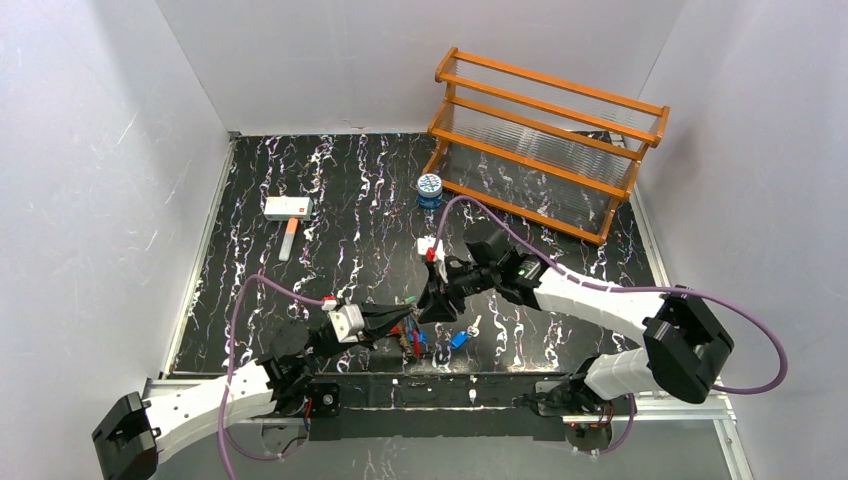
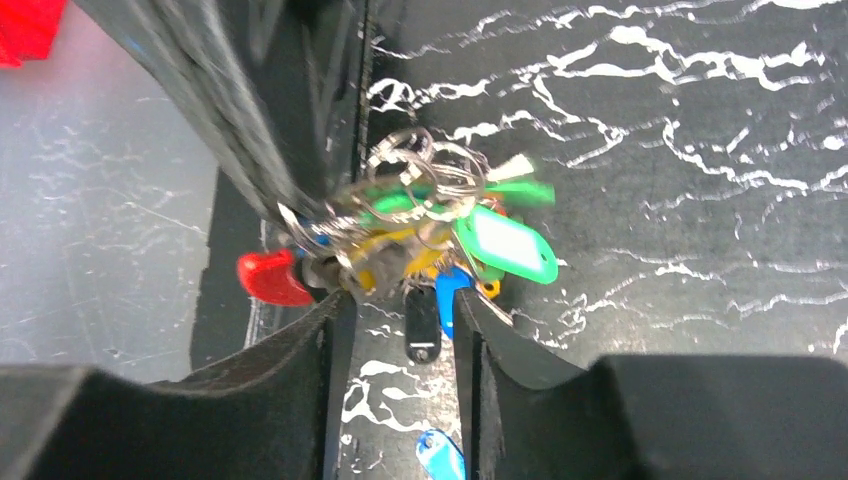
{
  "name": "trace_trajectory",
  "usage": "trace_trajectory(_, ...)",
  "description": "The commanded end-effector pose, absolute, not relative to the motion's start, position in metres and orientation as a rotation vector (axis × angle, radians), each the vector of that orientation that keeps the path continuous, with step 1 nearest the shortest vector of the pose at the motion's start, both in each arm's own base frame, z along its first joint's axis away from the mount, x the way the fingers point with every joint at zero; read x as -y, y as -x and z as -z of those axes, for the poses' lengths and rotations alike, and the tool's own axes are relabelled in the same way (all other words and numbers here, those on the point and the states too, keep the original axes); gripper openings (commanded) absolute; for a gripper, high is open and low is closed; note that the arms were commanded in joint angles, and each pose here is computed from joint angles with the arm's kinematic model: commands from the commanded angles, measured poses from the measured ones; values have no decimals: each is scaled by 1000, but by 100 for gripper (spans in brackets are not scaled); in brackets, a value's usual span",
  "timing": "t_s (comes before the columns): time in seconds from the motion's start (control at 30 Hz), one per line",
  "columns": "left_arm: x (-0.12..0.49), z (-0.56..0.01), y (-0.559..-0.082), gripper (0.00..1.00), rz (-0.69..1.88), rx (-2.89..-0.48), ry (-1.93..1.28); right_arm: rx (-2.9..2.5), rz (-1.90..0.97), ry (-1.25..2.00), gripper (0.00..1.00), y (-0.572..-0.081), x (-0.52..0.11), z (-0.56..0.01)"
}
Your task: Put the keys on the keyring
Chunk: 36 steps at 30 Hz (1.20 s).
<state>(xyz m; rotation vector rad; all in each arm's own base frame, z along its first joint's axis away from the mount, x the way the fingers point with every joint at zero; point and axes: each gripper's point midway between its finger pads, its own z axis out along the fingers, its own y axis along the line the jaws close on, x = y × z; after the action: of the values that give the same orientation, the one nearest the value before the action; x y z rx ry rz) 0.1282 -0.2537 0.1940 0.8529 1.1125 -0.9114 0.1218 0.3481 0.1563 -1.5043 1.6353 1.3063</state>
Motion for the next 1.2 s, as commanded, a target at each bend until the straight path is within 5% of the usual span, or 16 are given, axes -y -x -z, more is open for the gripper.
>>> trace_trajectory(0.0,251,-220,-122,0,933,-998,-816,-1558,-1167,1440,51,-142,-348,-161)
trace_trajectory(0.47,251,-214,-122,0,933,-1010,-822,-1308,-1105,1385,51,-133,-331,-204)
trace_trajectory(0.7,251,-214,-121,0,934,-1010,-825,-1198,-1167,1356,34,-123,-332,-230)
trace_trajectory(1.0,252,-214,-121,0,939,-1009,-826,-1281,-1258,1405,27,-123,-347,-213)
trace_trajectory(1.17,251,-214,-121,0,939,-1008,-823,-1310,-1258,1415,3,-127,-351,-203)
